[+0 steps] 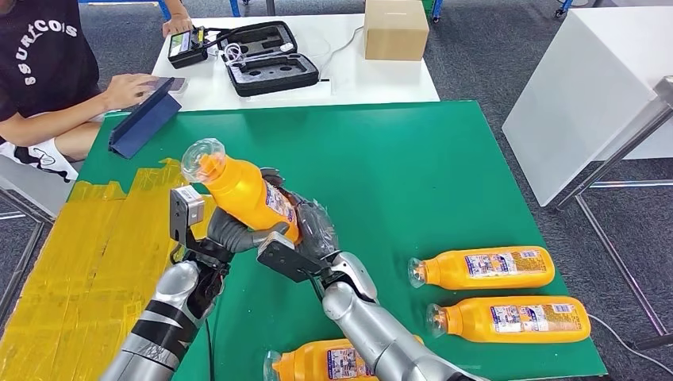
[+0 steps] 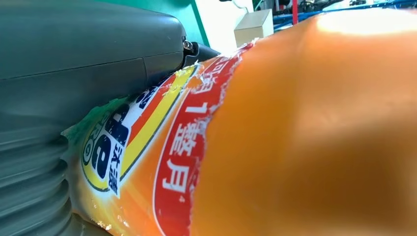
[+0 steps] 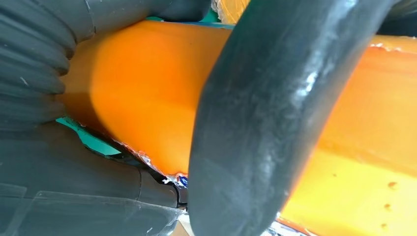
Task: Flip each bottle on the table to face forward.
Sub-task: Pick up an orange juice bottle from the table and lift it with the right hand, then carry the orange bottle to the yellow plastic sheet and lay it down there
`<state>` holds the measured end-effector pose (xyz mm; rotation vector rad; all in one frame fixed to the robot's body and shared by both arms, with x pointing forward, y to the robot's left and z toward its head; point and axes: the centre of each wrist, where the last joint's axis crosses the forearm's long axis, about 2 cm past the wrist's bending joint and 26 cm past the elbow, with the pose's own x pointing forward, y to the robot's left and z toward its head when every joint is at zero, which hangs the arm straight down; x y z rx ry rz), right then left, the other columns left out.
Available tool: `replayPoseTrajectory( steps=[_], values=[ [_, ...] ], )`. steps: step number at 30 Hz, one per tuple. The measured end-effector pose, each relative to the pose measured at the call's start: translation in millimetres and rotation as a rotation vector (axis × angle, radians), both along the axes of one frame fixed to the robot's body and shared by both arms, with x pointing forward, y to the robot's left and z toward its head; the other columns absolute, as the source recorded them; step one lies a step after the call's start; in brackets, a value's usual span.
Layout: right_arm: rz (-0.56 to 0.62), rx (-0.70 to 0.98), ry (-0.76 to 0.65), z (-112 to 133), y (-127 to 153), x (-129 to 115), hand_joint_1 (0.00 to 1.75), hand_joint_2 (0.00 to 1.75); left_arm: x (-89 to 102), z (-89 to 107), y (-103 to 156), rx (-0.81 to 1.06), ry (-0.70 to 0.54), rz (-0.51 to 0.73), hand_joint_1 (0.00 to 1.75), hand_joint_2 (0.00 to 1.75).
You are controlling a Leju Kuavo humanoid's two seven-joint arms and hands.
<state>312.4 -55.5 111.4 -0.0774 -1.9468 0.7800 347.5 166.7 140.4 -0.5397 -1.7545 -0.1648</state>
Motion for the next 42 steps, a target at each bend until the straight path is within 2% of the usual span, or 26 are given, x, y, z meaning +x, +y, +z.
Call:
replayPoseTrajectory(
  steps=[3, 6, 7, 10, 11, 15, 18, 24, 28, 30, 33, 35, 38, 42],
  values=[
    [0.003, 0.016, -0.003, -0.1, 0.8, -1.3, 1.68, 1.75, -1.3, 0.6, 1.3, -0.019, -0.006, 0.018, 1.75, 1.75],
    [0.008, 0.064, -0.006, 1.0, 2.6, -5.7, 1.71, 1.75, -2.9, 2.7, 2.7, -0.032, -0.021, 0.036, 1.75, 1.75],
    [0.008, 0.084, -0.009, 2.2, 3.3, -7.7, 1.64, 1.75, -3.6, 3.8, 2.8, -0.033, -0.031, 0.04, 1.75, 1.75],
    [0.004, 0.139, -0.026, 8.6, 3.5, -14.2, 0.35, 1.75, -5.4, 8.7, 2.5, -0.033, -0.068, 0.048, 1.75, 1.75],
    [0.003, 0.153, -0.033, 11.1, 2.7, -16.0, 0.0, 1.75, -5.8, 10.6, 2.5, -0.033, -0.08, 0.051, 1.75, 1.75],
    [-0.008, 0.215, -0.063, 19.2, -1.5, -24.2, 0.0, 1.75, -5.3, 19.4, 3.9, -0.014, -0.133, 0.095, 1.75, 1.75],
    [-0.022, 0.266, -0.097, 23.7, -6.0, -32.3, 0.0, 1.75, -1.8, 25.8, 12.7, 0.101, -0.201, 0.24, 1.75, 1.75],
    [-0.091, 0.373, -0.222, 42.9, -32.5, -50.3, 0.0, 1.75, 18.7, 51.1, 58.9, 0.73, -0.402, 0.692, 1.75, 1.75],
    [-0.157, 0.425, -0.295, 55.6, -55.9, -60.3, 0.0, 1.75, 36.2, 61.6, 102.7, 1.129, -0.42, 0.969, 1.75, 1.75],
    [-0.181, 0.438, -0.321, 60.4, -65.5, -63.7, 0.0, 1.75, 43.9, 62.2, 126.0, 1.302, -0.385, 1.053, 1.75, 1.75],
    [-0.213, 0.449, -0.35, 65.9, -78.8, -68.5, 0.0, 1.75, 58.4, 57.1, 166.9, 1.584, -0.237, 1.066, 1.75, 1.75],
    [-0.227, 0.451, -0.362, 68.3, -85.0, -70.3, 0.0, 1.75, 62.6, 51.3, 189.5, 1.685, -0.144, 1.057, 1.75, 1.75],
    [-0.237, 0.452, -0.376, 70.5, -90.8, -72.3, 0.0, 1.75, 65.4, 47.2, 206.6, 1.726, -0.087, 1.057, 1.75, 1.75],
    [-0.237, 0.451, -0.385, 72.9, -93.8, -72.7, 0.0, 1.75, 67.7, 41.9, 216.4, 1.784, 0.0, 1.015, 1.75, 1.75]
  ],
)
